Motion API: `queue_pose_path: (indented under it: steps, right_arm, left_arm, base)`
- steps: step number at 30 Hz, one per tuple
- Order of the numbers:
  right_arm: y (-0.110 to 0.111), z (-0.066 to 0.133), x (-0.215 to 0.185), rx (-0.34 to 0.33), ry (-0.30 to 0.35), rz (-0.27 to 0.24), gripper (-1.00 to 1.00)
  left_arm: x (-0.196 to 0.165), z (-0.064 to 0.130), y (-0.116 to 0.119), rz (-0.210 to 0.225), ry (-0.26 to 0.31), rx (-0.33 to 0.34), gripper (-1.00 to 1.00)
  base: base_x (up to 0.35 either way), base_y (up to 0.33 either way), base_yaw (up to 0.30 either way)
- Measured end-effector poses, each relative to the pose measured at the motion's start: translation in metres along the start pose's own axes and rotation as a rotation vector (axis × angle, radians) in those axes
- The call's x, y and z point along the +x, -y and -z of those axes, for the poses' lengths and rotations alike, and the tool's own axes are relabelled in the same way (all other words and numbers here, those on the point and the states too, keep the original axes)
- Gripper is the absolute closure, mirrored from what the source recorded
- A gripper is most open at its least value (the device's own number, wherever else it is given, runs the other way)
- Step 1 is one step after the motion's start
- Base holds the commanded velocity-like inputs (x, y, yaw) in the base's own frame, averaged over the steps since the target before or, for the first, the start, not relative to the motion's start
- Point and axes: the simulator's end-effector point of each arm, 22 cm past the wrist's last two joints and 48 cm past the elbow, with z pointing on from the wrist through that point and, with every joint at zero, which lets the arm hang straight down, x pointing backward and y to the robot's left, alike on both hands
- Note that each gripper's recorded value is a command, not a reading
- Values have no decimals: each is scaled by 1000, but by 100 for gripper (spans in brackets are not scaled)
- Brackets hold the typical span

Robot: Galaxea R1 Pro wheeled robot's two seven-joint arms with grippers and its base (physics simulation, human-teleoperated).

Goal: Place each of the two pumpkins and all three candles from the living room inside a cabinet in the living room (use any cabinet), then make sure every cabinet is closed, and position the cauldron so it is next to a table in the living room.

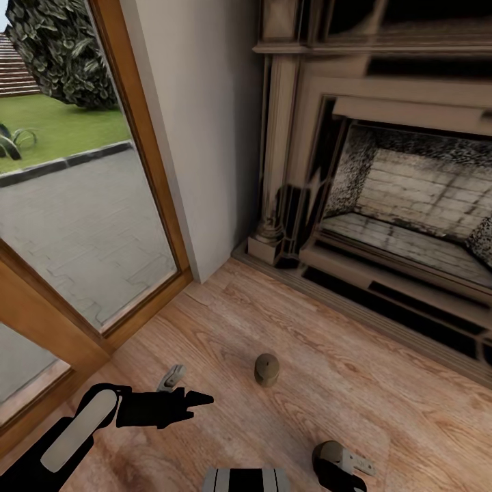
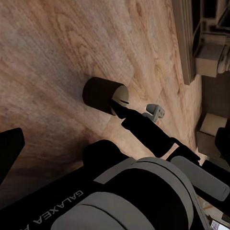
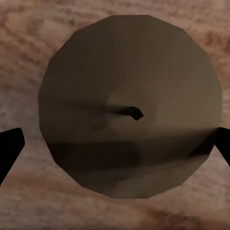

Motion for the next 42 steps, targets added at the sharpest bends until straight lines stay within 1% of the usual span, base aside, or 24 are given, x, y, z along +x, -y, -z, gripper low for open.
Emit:
queue_pose_path:
  steps: [2,7,21,23,26,29,36,42]
  right_arm:
    - [0,0,0,0,1,-1,-100]
    - [4,-4,9,9,-16,-1,-100]
    - [4,-4,8,9,-14,-2,-100]
    - [3,-3,6,9,-3,-4,-100]
    - [4,-3,-1,12,33,-12,-100]
    - [4,-3,-4,13,48,-15,-100]
    - [5,-3,-6,13,53,-16,-100]
    - [7,-6,2,19,39,-13,-100]
  left_arm:
    - [0,0,0,0,0,0,-100]
    - [3,-5,-8,16,-12,-4,-100]
    - [3,-5,-7,16,-12,-4,-100]
    - [3,-5,-7,16,-12,-4,-100]
    - [3,-5,-8,16,-12,-4,-100]
    - [3,-5,-7,16,-12,-3,-100]
    - [3,-5,-7,17,-12,-3,-100]
    - [5,-9,-13,30,-21,-6,-100]
  base:
    - [0,0,0]
    - [0,0,0]
    - [0,0,0]
    - [0,0,0]
    - [0,0,0]
    - [0,0,0]
    - [0,0,0]
    - [0,0,0]
